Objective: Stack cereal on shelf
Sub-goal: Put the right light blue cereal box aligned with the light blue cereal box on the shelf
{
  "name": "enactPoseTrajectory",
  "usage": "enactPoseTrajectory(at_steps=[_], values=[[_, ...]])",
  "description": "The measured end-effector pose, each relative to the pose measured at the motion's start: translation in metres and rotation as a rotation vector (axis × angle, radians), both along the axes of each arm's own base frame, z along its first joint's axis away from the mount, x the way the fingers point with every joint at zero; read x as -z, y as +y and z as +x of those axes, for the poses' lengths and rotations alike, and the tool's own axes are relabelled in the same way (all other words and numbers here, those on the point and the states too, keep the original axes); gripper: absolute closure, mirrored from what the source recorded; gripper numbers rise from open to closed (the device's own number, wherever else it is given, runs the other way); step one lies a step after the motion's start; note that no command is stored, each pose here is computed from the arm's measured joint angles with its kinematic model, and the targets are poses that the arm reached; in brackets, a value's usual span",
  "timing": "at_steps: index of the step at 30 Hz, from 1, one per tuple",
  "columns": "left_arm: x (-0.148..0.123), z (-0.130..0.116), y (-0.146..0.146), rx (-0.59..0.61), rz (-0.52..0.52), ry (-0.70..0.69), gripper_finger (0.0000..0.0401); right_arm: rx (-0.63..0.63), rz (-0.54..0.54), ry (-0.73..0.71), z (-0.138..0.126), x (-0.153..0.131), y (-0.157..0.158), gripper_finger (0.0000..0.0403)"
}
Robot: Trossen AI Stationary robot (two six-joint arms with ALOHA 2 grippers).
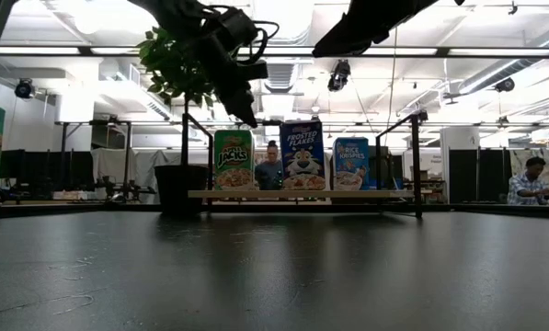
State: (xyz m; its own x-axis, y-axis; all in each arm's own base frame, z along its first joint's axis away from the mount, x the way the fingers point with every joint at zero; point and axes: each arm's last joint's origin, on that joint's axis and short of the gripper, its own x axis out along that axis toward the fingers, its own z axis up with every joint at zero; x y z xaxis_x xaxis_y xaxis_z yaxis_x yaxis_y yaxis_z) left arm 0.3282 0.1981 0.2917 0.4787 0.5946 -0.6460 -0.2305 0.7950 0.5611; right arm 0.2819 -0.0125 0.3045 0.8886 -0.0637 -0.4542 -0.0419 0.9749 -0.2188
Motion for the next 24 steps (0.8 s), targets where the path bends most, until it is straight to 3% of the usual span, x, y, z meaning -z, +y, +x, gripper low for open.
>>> enactPoseTrajectory(at_steps=[6,12,21,24], values=[[0.001,0.001,-0.001,0.006,-0.012,0.005,0.0401,0.0,0.0,0.002,0.0,0.001,0.0,0.0264],[-0.013,0.004,-0.028,0.078,-0.028,-0.037,0.0401,0.029,0.073,0.024,-0.002,0.001,0.002,0.0264],[-0.044,-0.003,-0.098,0.197,-0.088,-0.077,0.0401,0.068,0.295,0.326,-0.023,-0.015,0.036,0.0264],[-0.055,-0.011,-0.123,0.278,-0.158,-0.113,0.0401,0.101,0.378,0.452,-0.035,-0.02,0.051,0.0264]])
